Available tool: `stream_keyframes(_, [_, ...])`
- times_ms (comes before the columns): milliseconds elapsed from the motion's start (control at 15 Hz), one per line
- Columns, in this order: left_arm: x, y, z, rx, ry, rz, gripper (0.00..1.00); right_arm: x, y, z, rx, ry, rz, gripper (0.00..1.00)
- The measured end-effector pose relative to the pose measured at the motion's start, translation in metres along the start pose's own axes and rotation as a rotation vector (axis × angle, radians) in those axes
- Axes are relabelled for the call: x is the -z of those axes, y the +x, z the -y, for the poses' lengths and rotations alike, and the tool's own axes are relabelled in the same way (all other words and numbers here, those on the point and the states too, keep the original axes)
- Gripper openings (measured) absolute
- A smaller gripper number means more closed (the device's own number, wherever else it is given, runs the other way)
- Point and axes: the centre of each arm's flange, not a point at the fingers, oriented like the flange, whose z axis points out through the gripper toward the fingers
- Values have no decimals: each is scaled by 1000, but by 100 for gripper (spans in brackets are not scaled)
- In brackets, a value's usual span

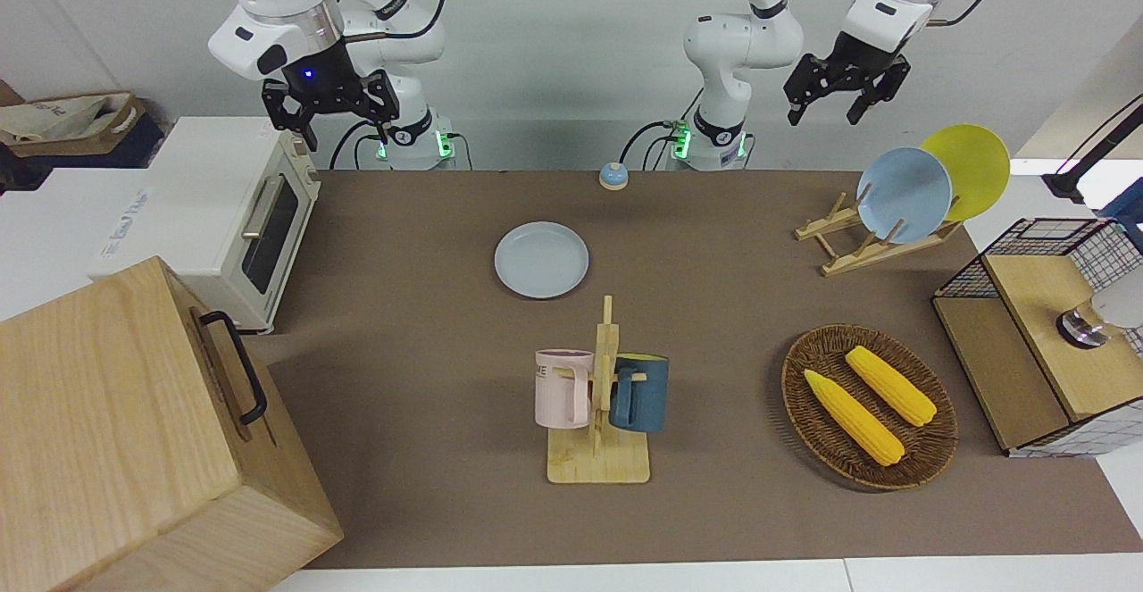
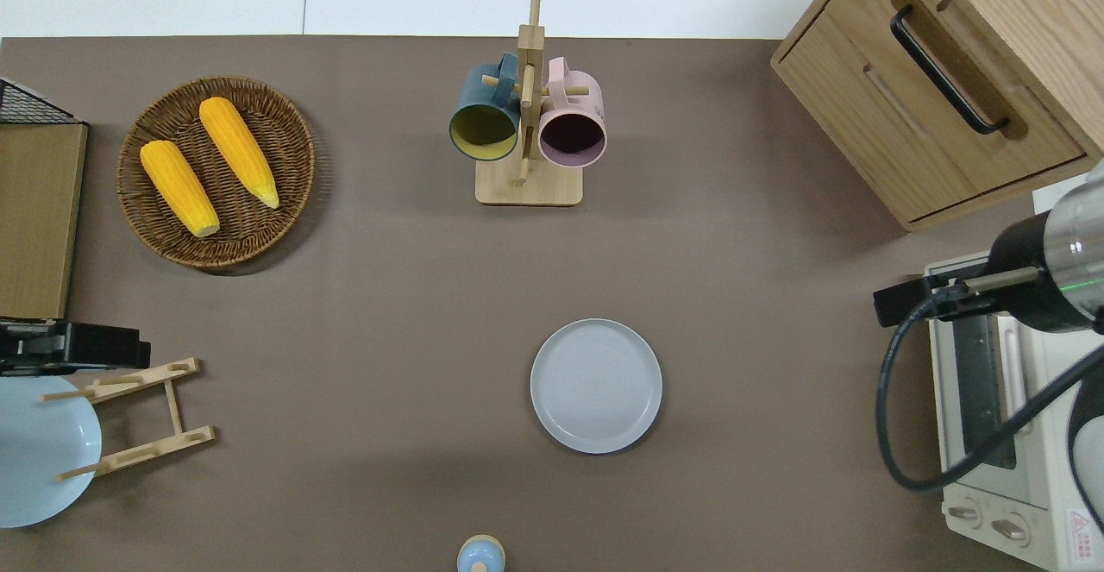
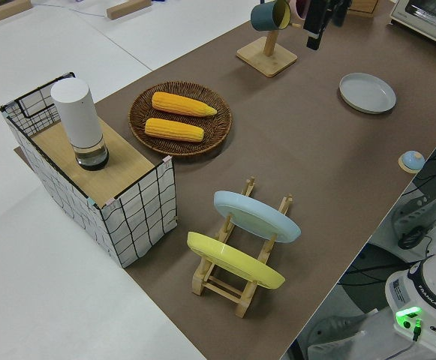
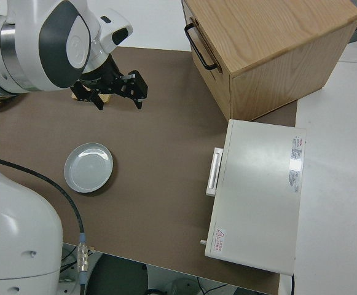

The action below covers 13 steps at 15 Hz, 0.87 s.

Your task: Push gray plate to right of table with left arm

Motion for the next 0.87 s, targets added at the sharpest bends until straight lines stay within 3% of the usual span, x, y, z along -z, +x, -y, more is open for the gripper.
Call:
stream_keyframes(400, [-16,27,11,13,10,-14,100,0,0,0,0,0,0,99])
stream_keyframes(867, [-23,35,17,24,21,1,100,0,0,0,0,0,0,99])
